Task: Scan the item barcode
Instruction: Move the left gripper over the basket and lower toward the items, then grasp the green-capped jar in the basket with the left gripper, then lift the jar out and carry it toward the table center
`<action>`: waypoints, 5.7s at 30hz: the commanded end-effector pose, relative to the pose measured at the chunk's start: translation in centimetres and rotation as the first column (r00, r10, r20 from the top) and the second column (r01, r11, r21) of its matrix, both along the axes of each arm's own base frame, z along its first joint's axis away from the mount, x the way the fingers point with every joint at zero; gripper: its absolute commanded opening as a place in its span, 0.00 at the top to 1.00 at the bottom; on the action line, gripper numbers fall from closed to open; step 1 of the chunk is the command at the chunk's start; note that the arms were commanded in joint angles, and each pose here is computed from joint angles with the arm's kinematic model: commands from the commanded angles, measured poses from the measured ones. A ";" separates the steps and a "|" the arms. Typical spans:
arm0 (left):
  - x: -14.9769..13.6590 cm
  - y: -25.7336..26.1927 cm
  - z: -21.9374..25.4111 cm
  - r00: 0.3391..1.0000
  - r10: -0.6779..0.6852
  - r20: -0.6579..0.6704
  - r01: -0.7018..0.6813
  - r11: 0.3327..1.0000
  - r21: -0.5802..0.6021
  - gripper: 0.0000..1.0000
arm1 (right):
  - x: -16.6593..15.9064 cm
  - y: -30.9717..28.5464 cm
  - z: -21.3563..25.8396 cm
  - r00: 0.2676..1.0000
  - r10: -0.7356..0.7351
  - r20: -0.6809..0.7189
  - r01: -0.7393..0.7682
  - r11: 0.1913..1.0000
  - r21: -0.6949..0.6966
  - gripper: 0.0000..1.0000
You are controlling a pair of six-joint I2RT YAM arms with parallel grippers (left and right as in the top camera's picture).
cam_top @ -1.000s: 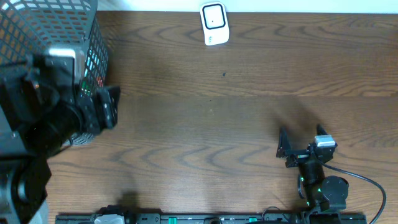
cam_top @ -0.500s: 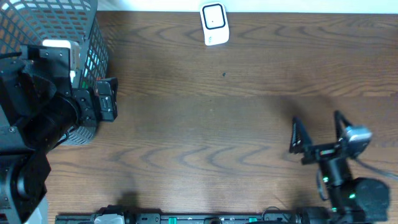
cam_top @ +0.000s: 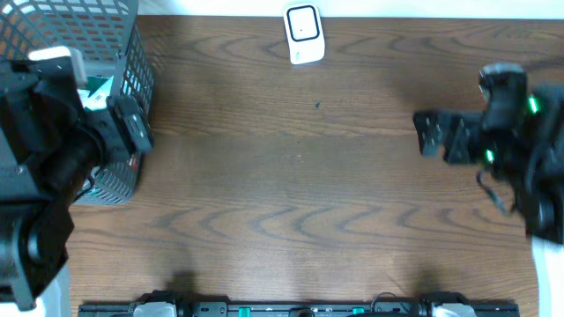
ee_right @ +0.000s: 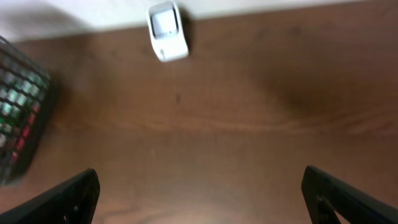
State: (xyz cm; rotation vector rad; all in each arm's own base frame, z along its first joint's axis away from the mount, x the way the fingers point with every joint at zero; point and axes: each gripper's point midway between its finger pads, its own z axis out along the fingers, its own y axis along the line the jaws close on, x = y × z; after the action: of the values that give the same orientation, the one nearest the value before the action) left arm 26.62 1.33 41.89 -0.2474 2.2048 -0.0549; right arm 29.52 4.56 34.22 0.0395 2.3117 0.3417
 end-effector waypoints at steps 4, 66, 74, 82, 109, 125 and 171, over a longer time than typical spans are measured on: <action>2.1 2.5 -0.4 0.985 0.169 -0.010 -0.169 0.986 -0.004 0.02 | 4.2 0.9 -1.8 0.991 0.053 -0.125 -0.052 0.999 0.011 0.01; 12.3 13.9 -16.0 0.925 -0.119 -0.360 0.005 0.954 -0.301 0.02 | 6.0 1.0 -5.6 0.967 0.055 -0.248 -0.053 0.998 0.017 0.01; 11.1 14.6 -17.6 0.895 -0.105 -0.434 -0.007 0.969 -0.247 0.02 | 6.0 1.0 -5.6 0.967 0.056 -0.248 -0.054 0.998 0.017 0.01; 10.4 14.6 -21.9 0.855 -0.110 -0.507 -0.036 0.963 -0.268 0.02 | 6.0 1.0 -5.6 0.967 0.056 -0.248 -0.054 0.998 0.017 0.01; 11.4 15.0 -32.4 0.818 -0.081 -0.570 0.032 0.995 -0.095 0.02 | 6.0 1.0 -5.6 0.967 0.056 -0.248 -0.054 0.998 0.017 0.01; 11.1 15.1 -37.0 0.768 -0.096 -0.633 0.029 0.993 -0.115 0.00 | 6.0 1.0 -5.6 0.967 0.056 -0.248 -0.054 0.998 0.017 0.01; 7.3 2.1 -2.7 0.982 0.074 0.173 -0.056 0.993 -0.103 0.48 | 6.0 1.0 -5.6 0.967 0.056 -0.248 -0.054 0.998 0.017 0.01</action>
State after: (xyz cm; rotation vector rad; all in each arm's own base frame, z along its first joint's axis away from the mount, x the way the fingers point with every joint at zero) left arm 33.97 6.61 38.91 -0.3208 2.0101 -0.0116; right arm 35.29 5.43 28.01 0.0503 2.5791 0.3899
